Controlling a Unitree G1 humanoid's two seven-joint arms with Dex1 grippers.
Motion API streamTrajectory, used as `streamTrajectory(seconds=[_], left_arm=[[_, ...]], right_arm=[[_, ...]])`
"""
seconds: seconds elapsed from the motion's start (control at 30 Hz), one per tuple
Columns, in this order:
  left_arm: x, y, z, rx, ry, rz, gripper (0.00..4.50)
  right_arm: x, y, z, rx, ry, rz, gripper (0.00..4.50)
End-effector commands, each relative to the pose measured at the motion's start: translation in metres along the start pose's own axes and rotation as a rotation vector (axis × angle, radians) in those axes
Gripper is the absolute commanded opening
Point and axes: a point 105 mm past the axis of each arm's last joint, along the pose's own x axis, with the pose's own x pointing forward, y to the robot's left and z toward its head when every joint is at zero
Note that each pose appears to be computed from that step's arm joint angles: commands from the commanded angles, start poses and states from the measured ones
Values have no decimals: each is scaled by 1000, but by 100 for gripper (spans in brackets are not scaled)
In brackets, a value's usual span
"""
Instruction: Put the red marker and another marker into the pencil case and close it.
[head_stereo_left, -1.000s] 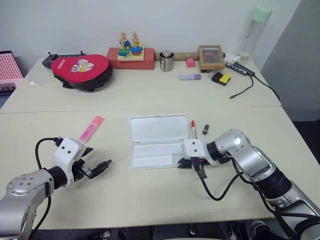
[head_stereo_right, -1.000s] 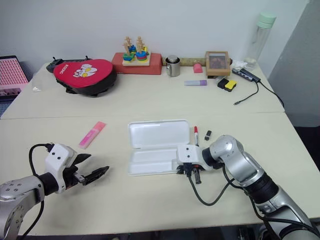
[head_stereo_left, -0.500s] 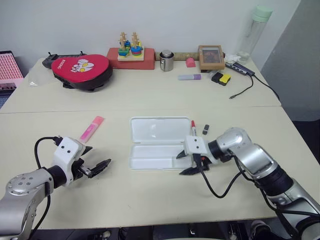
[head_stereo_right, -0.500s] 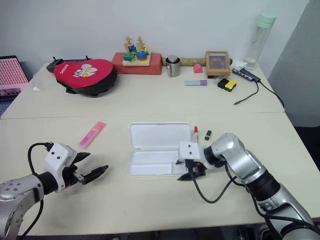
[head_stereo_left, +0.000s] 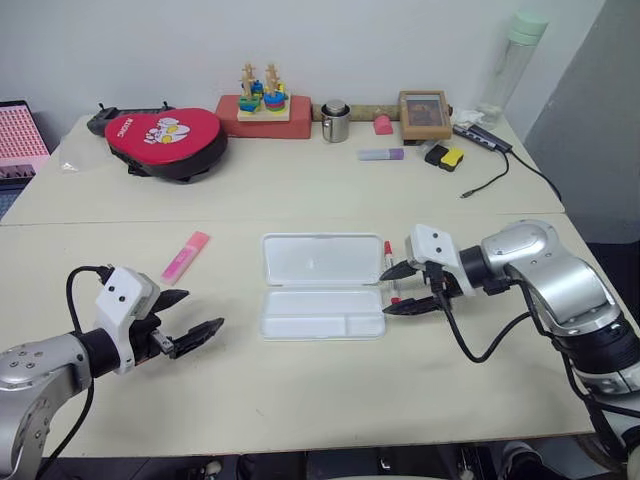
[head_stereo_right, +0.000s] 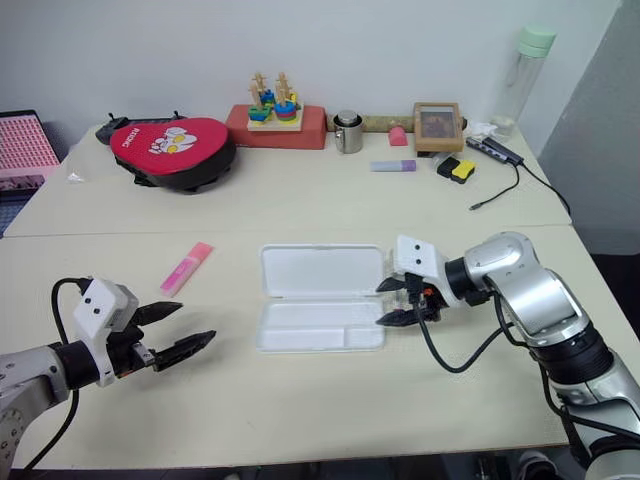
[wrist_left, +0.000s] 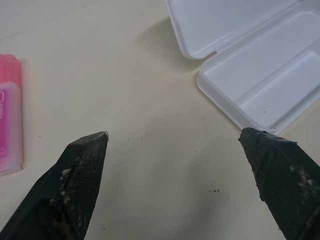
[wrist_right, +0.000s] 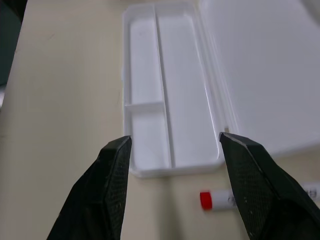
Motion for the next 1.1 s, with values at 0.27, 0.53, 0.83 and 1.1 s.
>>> streamTrajectory(seconds=[0.27,0.53,0.83,1.1], left_arm=[[5,-6,29,61,-86,-15,450],[-7,-38,37,46,-59,-244,450],[-12,-52,45,72,-58,-330,450],[-5,-50,47,105,-55,-304,450]], right_arm=[[1,-6,-1,277,-83,-247,291],[18,3,-2,333,-85,-252,291],[30,-1,-5,343,-73,-268,291],[49,-13,-3,361,-86,-330,291]])
